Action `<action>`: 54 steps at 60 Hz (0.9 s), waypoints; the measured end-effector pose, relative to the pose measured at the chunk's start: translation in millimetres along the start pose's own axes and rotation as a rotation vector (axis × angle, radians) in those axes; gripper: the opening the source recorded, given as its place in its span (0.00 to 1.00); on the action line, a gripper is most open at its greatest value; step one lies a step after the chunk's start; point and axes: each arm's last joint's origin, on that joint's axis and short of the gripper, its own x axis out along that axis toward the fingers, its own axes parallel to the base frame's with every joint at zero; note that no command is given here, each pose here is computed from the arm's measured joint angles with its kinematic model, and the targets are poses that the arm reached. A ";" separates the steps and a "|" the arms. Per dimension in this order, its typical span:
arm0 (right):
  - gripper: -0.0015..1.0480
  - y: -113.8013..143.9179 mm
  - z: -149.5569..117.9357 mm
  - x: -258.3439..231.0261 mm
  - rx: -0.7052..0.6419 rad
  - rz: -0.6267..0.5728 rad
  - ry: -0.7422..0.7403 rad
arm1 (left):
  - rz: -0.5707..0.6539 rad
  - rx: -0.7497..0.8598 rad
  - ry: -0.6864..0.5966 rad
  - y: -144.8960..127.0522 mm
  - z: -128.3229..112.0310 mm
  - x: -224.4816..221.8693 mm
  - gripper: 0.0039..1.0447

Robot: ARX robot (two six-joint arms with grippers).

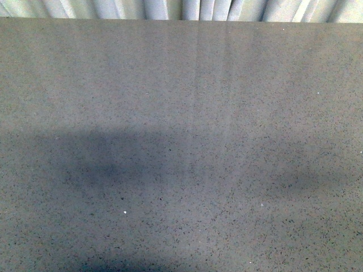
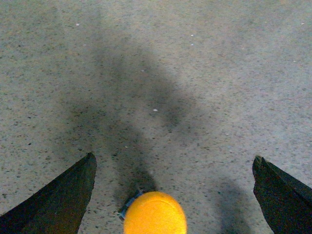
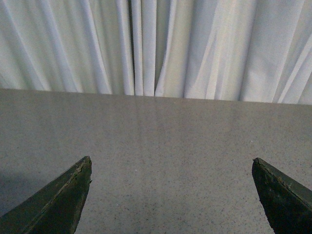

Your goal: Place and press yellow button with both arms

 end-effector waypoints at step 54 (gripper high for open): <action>0.91 0.0 0.0 0.0 0.000 0.000 0.000 | 0.079 0.067 0.040 11.8 -23.3 23.7 0.91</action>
